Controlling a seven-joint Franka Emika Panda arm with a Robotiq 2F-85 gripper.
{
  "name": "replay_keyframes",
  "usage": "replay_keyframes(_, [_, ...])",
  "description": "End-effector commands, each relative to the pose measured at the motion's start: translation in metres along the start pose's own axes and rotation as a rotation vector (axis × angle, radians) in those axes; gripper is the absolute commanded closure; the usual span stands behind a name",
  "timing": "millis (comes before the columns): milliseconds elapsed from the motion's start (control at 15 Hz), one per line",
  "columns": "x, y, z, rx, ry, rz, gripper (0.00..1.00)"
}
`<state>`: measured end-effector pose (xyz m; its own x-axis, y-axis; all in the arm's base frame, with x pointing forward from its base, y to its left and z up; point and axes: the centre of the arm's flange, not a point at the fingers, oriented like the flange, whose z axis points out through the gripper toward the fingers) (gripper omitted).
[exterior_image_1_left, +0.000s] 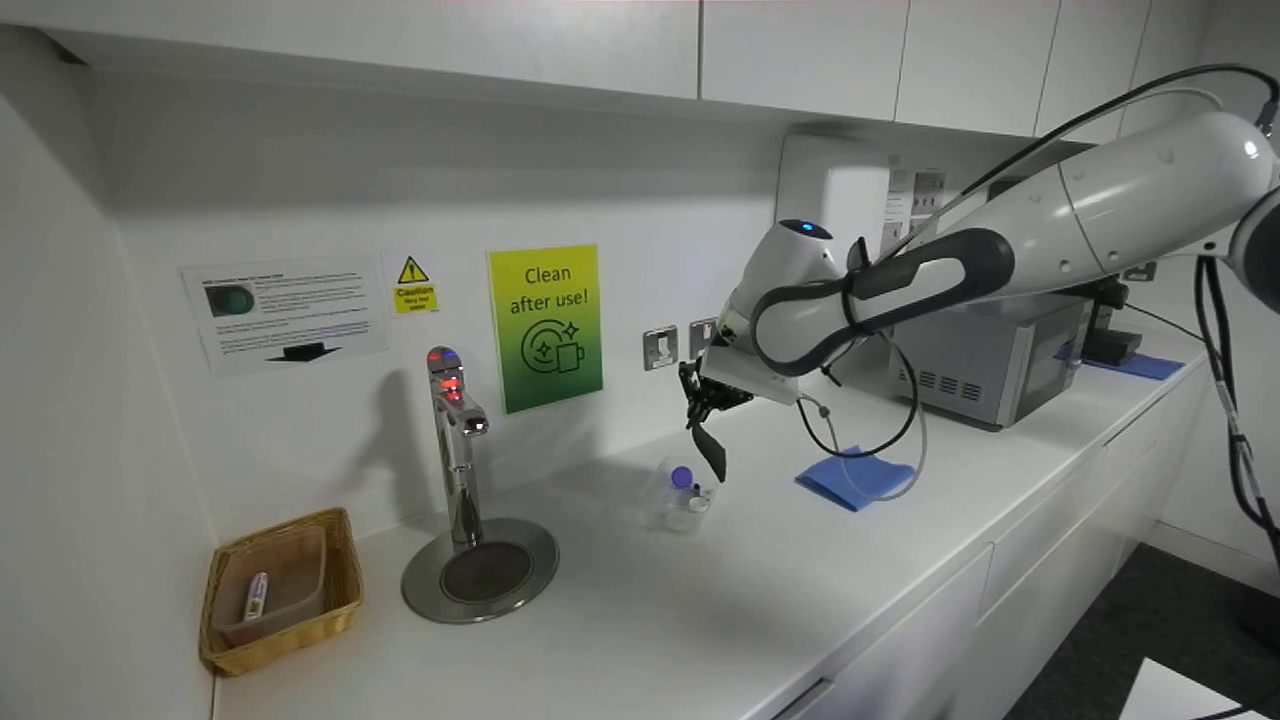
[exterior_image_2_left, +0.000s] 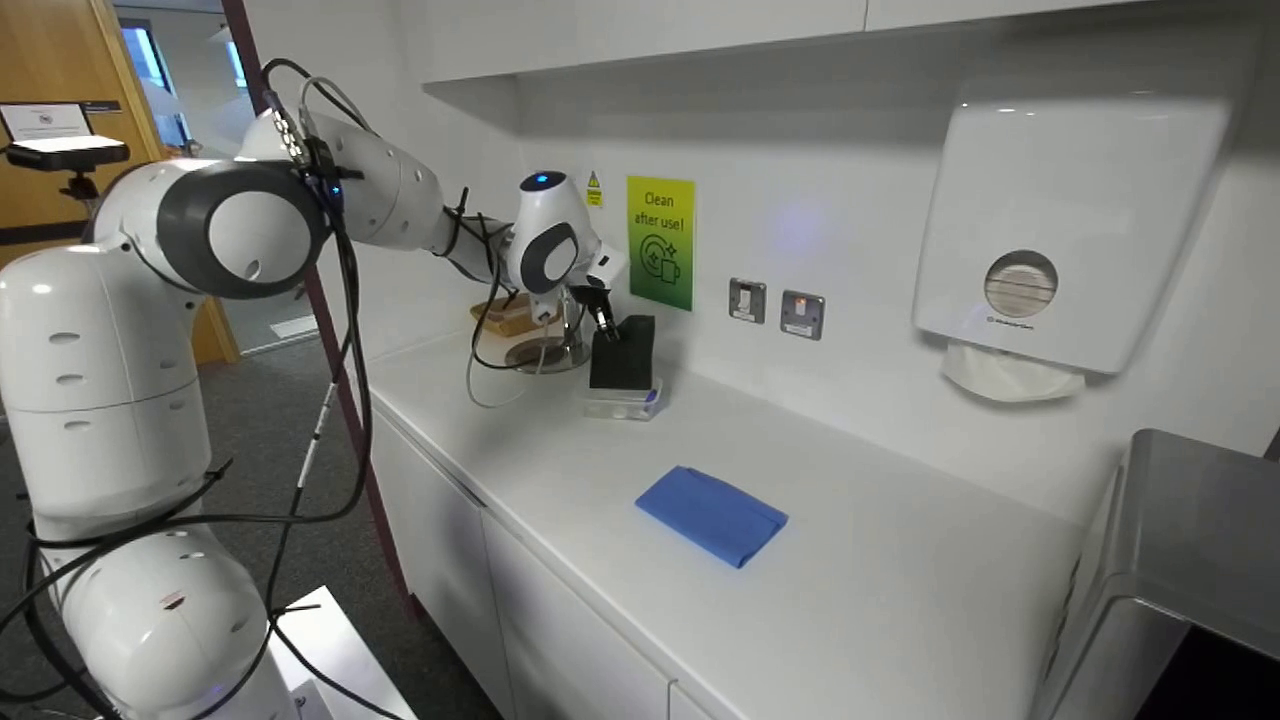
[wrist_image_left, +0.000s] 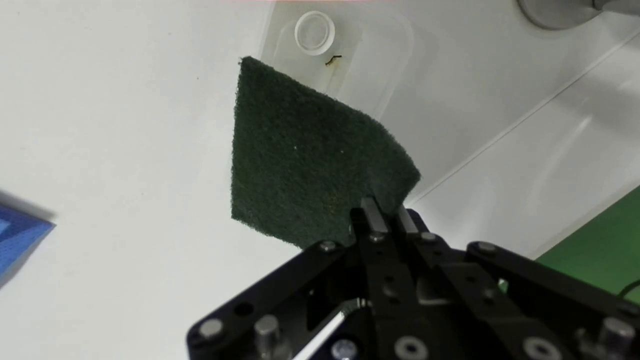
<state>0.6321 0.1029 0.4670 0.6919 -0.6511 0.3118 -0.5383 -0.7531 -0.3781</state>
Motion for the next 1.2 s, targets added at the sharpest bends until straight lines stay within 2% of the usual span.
replay_keyframes(0, [0.014,-0.008,0.017,0.018,-0.011,-0.012,0.98])
replay_keyframes(533, [0.015,-0.024,0.038,0.057,-0.017,-0.038,0.98])
replay_keyframes(1067, [0.003,-0.031,0.059,0.066,-0.067,-0.033,0.98])
replay_keyframes(1133, [0.002,-0.029,0.062,0.064,-0.072,-0.032,0.94])
